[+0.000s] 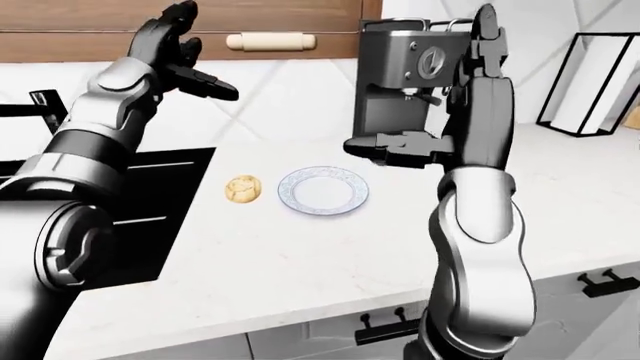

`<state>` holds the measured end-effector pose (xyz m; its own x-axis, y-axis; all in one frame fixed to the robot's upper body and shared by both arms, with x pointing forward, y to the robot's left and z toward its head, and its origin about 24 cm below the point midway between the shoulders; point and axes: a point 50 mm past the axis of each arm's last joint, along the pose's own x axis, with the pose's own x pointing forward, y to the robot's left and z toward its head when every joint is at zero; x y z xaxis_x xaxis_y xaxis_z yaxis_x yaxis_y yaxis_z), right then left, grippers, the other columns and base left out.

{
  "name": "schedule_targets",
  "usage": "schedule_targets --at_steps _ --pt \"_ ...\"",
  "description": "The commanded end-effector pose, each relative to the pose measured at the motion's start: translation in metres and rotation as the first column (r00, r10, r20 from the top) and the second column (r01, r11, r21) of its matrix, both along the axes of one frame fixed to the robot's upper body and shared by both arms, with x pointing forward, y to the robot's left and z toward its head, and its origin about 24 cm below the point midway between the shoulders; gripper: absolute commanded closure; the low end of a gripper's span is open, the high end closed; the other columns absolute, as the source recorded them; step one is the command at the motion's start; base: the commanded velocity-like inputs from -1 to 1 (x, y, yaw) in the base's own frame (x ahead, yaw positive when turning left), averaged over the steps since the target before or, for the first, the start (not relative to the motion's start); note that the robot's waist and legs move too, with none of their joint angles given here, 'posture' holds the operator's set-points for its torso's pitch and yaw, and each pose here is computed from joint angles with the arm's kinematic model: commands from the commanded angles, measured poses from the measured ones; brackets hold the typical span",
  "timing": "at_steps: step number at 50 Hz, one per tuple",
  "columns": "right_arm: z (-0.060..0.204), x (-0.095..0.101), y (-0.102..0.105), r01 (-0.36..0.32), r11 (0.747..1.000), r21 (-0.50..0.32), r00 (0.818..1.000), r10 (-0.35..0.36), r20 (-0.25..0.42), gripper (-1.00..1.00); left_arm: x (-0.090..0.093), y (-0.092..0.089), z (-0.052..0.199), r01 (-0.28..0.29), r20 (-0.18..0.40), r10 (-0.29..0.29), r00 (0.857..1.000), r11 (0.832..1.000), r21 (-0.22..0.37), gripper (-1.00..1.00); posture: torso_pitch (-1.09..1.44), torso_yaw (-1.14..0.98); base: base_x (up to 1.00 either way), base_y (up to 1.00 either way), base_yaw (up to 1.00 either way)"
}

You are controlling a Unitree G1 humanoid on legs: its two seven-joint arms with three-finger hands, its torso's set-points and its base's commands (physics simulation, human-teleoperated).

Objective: Place the pastries on the plates.

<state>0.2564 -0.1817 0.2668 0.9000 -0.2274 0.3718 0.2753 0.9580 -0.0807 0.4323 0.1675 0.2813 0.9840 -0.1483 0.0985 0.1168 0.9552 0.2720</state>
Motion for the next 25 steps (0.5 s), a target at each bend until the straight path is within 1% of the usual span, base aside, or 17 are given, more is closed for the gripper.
schedule_targets --at_steps 1,2,3,8,9,11,16,17,18,19,22,25 --pt "0.013 -0.006 -0.003 0.016 1.0 -0.015 0.999 -0.015 0.048 -1.0 -0.004 -0.004 0.03 0.01 0.125 -0.012 0.992 1.0 0.015 -1.0 -0.4 0.0 0.0 0.0 0.0" --pt "0.016 -0.009 -0.005 0.023 0.999 -0.023 0.998 -0.022 0.057 -1.0 -0.004 -0.005 0.03 0.013 0.12 -0.013 0.993 1.0 0.002 -1.0 -0.39 0.0 0.0 0.0 0.0" --pt "0.018 -0.012 -0.009 0.035 0.999 -0.018 0.998 -0.034 0.058 -1.0 -0.003 -0.005 0.027 0.012 0.115 -0.014 0.993 1.0 0.014 -1.0 -0.39 0.0 0.0 0.0 0.0" --pt "0.022 -0.023 -0.018 0.062 0.998 -0.026 0.996 -0.06 0.072 -1.0 -0.003 -0.006 0.024 0.018 0.098 -0.02 0.995 1.0 0.019 -1.0 -0.37 0.0 0.0 0.0 0.0" --pt "0.022 -0.024 -0.02 0.072 0.997 -0.028 0.995 -0.07 0.072 -1.0 -0.003 -0.005 0.023 0.012 0.092 -0.013 0.996 1.0 0.017 -1.0 -0.36 0.0 0.0 0.0 0.0" --pt "0.024 -0.028 -0.023 0.083 0.996 -0.026 0.994 -0.081 0.076 -1.0 -0.002 -0.005 0.02 0.021 0.085 -0.024 0.996 0.999 0.027 -1.0 -0.36 0.0 0.0 0.0 0.0" --pt "0.026 -0.031 -0.026 0.096 0.995 -0.03 0.992 -0.093 0.081 -1.0 -0.003 -0.002 0.019 0.015 0.086 -0.018 0.996 0.999 0.034 -1.0 -0.33 0.0 0.0 0.0 0.0" --pt "0.027 -0.031 -0.027 0.099 0.994 -0.035 0.992 -0.096 0.083 -1.0 -0.003 -0.003 0.019 0.022 0.089 -0.025 0.996 0.999 0.036 -1.0 -0.33 0.0 0.0 0.0 0.0" --pt "0.027 -0.032 -0.027 0.097 0.995 -0.034 0.992 -0.094 0.085 -1.0 -0.003 -0.003 0.019 0.019 0.092 -0.024 0.996 0.998 0.052 -1.0 -0.32 0.0 0.0 0.0 0.0" --pt "0.027 -0.032 -0.026 0.097 0.995 -0.034 0.992 -0.093 0.084 -1.0 -0.003 -0.003 0.02 0.023 0.091 -0.028 0.995 0.998 0.056 -1.0 -0.31 0.0 0.0 0.0 0.0" --pt "0.028 -0.033 -0.027 0.097 0.995 -0.034 0.992 -0.094 0.086 -1.0 -0.002 0.001 0.016 0.006 0.08 -0.01 0.997 0.999 0.044 -1.0 -0.29 0.0 0.0 0.0 0.0" --pt "0.027 -0.033 -0.027 0.097 0.994 -0.039 0.992 -0.094 0.085 -1.0 -0.002 0.001 0.013 0.017 0.071 -0.021 0.997 0.998 0.056 -1.0 -0.27 0.0 0.0 0.0 0.0"
